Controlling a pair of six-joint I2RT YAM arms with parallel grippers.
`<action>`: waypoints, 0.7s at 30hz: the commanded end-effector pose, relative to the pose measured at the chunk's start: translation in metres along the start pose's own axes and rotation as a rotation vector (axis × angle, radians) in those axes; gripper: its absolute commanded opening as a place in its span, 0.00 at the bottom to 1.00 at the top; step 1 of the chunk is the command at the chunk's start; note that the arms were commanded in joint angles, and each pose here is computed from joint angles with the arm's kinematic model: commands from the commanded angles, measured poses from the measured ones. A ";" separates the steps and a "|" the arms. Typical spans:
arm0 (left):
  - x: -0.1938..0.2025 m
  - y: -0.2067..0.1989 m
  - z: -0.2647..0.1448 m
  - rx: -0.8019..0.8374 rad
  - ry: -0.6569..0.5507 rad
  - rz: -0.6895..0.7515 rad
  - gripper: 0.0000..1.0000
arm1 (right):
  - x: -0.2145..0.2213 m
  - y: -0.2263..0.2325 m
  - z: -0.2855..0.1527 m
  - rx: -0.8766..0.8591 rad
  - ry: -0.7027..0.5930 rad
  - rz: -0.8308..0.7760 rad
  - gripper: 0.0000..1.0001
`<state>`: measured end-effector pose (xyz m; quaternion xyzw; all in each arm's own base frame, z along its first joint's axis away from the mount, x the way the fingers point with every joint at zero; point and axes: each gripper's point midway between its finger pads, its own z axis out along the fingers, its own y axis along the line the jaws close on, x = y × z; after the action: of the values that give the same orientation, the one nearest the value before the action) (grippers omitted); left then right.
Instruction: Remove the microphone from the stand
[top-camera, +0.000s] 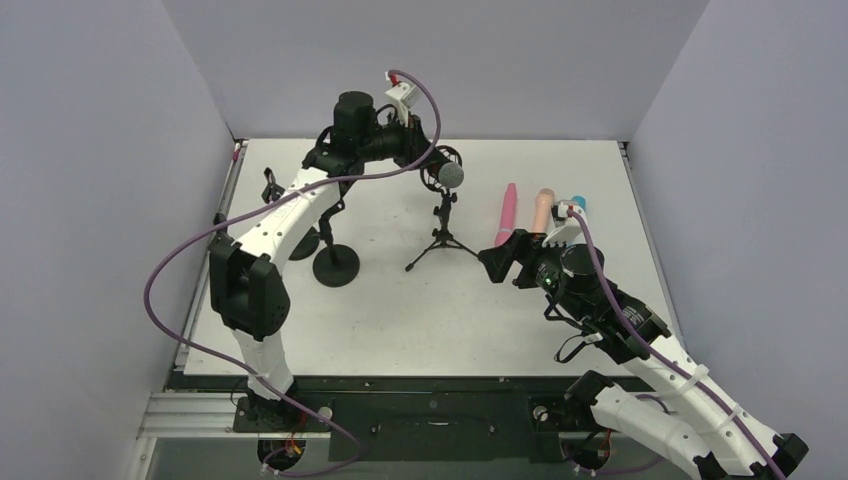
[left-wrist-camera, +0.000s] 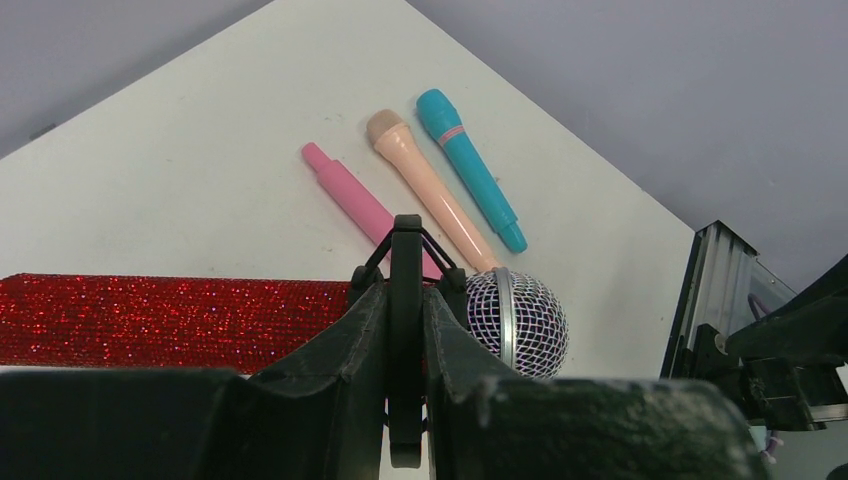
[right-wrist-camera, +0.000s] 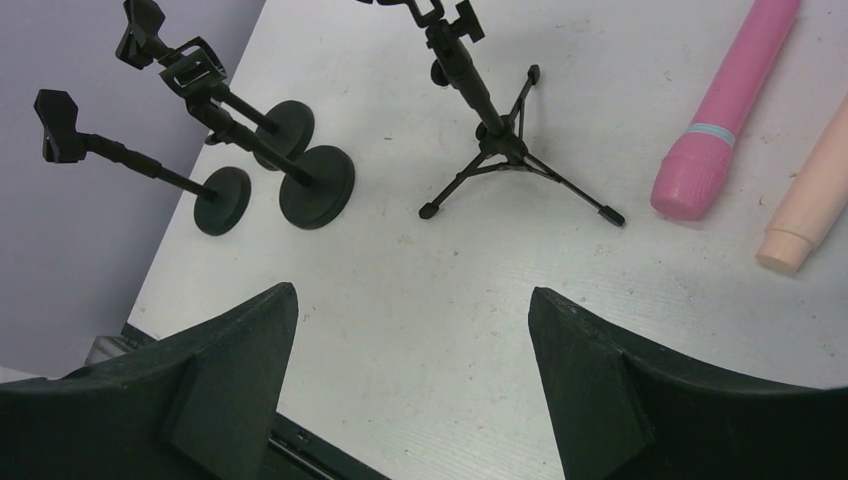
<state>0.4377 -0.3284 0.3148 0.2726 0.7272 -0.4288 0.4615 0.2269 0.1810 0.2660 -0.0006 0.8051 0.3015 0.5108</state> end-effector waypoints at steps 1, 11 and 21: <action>-0.044 -0.041 -0.030 0.030 -0.110 0.054 0.00 | -0.014 -0.001 -0.001 0.008 -0.053 -0.012 0.81; -0.033 -0.075 -0.054 0.049 -0.129 0.059 0.00 | -0.017 0.002 0.000 -0.001 -0.060 -0.006 0.81; -0.016 -0.112 -0.081 0.068 -0.184 0.016 0.00 | -0.022 0.009 0.001 -0.020 -0.063 -0.015 0.81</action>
<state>0.3407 -0.3124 0.3242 0.2575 0.7341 -0.4426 0.4460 0.2285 0.1800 0.2650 -0.0037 0.8059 0.2951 0.5133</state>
